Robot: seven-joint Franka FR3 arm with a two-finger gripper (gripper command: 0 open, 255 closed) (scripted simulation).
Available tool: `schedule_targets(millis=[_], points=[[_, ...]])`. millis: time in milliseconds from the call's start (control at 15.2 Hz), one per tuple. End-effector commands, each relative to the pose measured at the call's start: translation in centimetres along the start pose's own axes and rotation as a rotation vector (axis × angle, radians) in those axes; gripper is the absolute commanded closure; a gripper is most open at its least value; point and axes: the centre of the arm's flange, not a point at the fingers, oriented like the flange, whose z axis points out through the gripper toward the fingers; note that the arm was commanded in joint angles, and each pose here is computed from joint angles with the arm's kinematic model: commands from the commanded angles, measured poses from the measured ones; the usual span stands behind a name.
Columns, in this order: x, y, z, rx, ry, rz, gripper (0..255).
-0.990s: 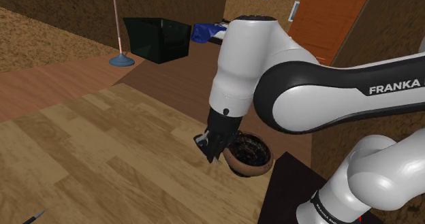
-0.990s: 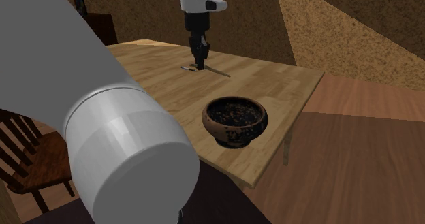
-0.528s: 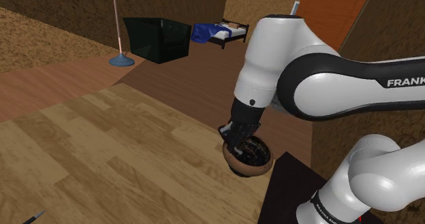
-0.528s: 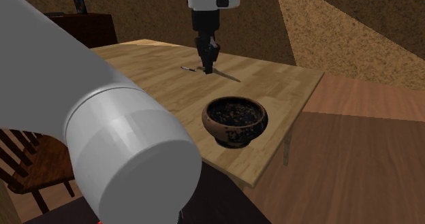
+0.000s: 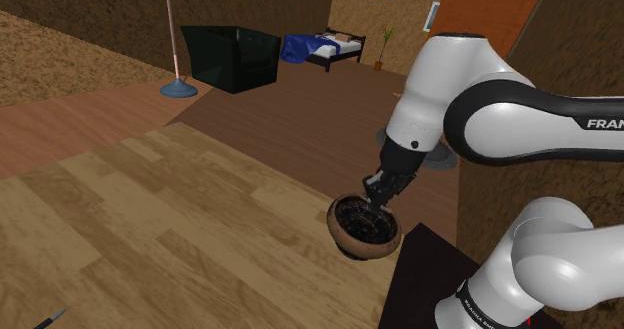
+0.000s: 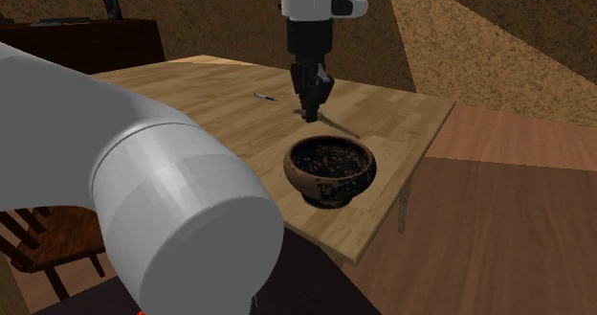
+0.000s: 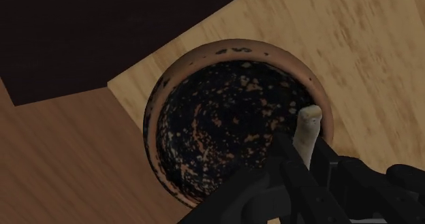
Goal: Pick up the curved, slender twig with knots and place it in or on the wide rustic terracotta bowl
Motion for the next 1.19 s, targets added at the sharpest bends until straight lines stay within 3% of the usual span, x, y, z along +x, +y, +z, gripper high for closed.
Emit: schedule_targets(millis=[0, 726, 1122], points=[[-0.1, 0.7, 0.7, 0.001, 0.0, -0.001, 255], [-0.3, 0.8, 6.8, 0.001, 0.0, -0.001, 255], [-0.3, 0.8, 6.8, 0.001, 0.0, -0.001, 255]])
